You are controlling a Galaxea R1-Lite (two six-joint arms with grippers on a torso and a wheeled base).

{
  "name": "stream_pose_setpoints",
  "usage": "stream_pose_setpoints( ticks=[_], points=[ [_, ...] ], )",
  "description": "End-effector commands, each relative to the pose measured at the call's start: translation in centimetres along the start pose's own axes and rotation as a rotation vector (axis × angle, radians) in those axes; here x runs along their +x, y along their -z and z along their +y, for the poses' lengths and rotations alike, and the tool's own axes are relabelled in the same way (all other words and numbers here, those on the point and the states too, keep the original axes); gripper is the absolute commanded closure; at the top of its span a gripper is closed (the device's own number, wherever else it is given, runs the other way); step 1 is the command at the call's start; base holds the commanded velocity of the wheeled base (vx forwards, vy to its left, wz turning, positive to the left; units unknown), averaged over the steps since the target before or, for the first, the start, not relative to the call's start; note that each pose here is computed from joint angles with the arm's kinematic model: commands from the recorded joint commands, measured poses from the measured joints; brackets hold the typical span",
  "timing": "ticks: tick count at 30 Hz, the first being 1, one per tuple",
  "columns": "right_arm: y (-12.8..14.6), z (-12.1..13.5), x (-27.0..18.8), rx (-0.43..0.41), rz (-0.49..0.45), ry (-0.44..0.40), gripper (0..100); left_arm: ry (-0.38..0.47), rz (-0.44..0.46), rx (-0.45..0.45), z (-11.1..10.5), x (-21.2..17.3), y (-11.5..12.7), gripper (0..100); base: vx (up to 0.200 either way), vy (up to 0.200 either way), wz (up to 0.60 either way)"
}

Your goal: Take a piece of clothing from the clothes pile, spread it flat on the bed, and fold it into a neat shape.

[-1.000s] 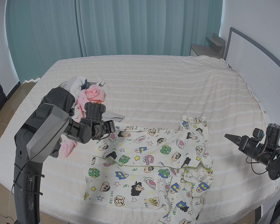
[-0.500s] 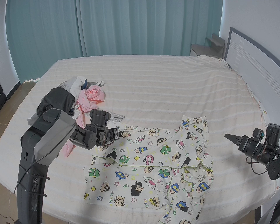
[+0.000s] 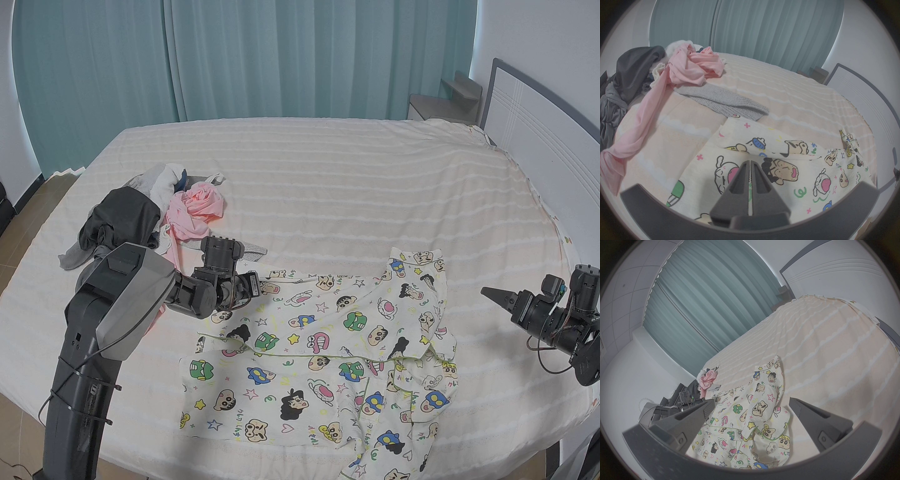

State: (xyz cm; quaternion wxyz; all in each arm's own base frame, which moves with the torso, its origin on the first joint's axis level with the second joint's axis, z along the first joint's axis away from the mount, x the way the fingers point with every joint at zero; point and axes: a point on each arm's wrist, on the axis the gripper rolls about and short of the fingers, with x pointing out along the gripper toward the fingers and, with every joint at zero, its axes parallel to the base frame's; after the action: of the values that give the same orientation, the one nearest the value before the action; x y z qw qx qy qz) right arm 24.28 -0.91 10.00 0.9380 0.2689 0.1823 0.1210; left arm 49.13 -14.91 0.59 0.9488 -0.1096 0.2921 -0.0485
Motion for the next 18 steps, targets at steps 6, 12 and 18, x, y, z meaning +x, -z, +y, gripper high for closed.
stream_pose_setpoints(
  ticks=[6,12,18],
  points=[
    [0.2,-0.1,-0.1,0.003,0.006,0.003,0,-0.015,-0.031,-0.006,-0.1,1.3,0.1,100,0.0,0.0,0.0],
    [0.2,0.0,-0.1,-0.005,-0.005,-0.003,0,-0.066,-0.131,-0.022,-0.4,2.4,-1.4,100,0.0,0.0,0.0],
    [0.4,-0.1,-0.2,-0.007,-0.005,-0.005,0,-0.075,-0.155,-0.048,-0.1,3.5,-1.3,100,0.0,0.0,0.0]
  ],
)
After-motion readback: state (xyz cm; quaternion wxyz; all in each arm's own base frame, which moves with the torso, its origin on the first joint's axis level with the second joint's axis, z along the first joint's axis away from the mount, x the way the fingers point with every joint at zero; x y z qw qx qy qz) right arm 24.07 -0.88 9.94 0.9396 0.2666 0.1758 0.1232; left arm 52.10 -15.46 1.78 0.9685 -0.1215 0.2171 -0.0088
